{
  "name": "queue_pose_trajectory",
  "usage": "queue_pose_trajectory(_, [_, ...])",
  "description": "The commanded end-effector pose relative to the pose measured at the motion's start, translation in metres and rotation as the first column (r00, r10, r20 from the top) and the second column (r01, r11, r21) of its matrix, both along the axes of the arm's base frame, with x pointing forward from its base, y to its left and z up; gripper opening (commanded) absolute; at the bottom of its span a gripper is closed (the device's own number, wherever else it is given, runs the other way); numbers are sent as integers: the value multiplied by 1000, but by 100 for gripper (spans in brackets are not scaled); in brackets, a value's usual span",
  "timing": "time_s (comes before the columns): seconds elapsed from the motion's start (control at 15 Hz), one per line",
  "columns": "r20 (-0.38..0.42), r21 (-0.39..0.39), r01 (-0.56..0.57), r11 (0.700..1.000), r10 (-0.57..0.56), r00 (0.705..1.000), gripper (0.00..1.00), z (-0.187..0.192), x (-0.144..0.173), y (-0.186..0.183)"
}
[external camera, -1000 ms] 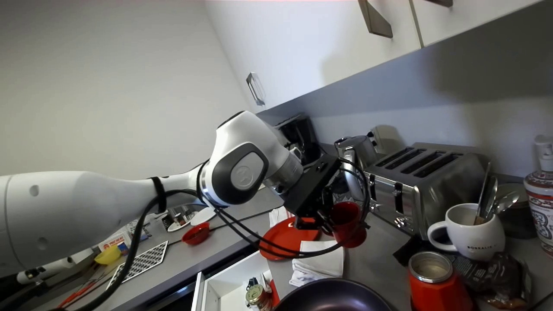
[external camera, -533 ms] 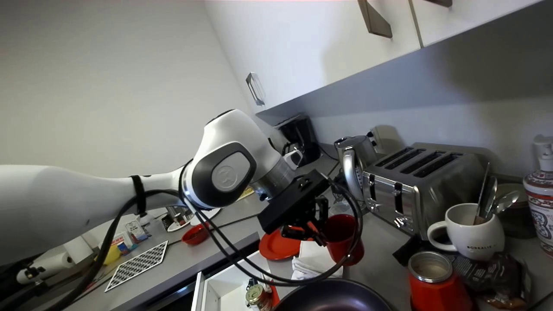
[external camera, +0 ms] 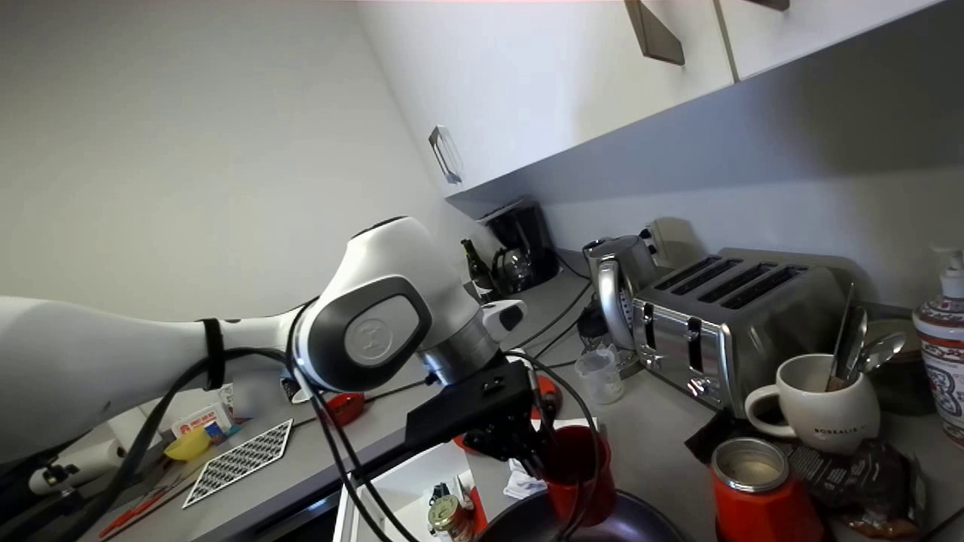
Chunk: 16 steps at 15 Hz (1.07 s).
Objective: Move the cup to the other side of the pen
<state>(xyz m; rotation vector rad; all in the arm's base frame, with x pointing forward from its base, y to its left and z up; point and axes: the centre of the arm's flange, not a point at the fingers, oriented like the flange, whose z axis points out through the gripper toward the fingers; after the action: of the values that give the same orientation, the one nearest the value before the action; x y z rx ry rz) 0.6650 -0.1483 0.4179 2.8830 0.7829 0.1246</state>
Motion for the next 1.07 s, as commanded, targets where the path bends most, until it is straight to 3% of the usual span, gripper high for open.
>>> queue_pose_trajectory(0.0, [21, 47, 131, 990, -132, 991, 5, 17, -34, 2])
queue_pose_trajectory(0.4, [-42, 230, 276, 933, -274, 961, 5, 30, -58, -4])
queue_pose_trajectory(1.0, [-85, 301, 471, 829, -469, 879, 5, 22, -103, -32])
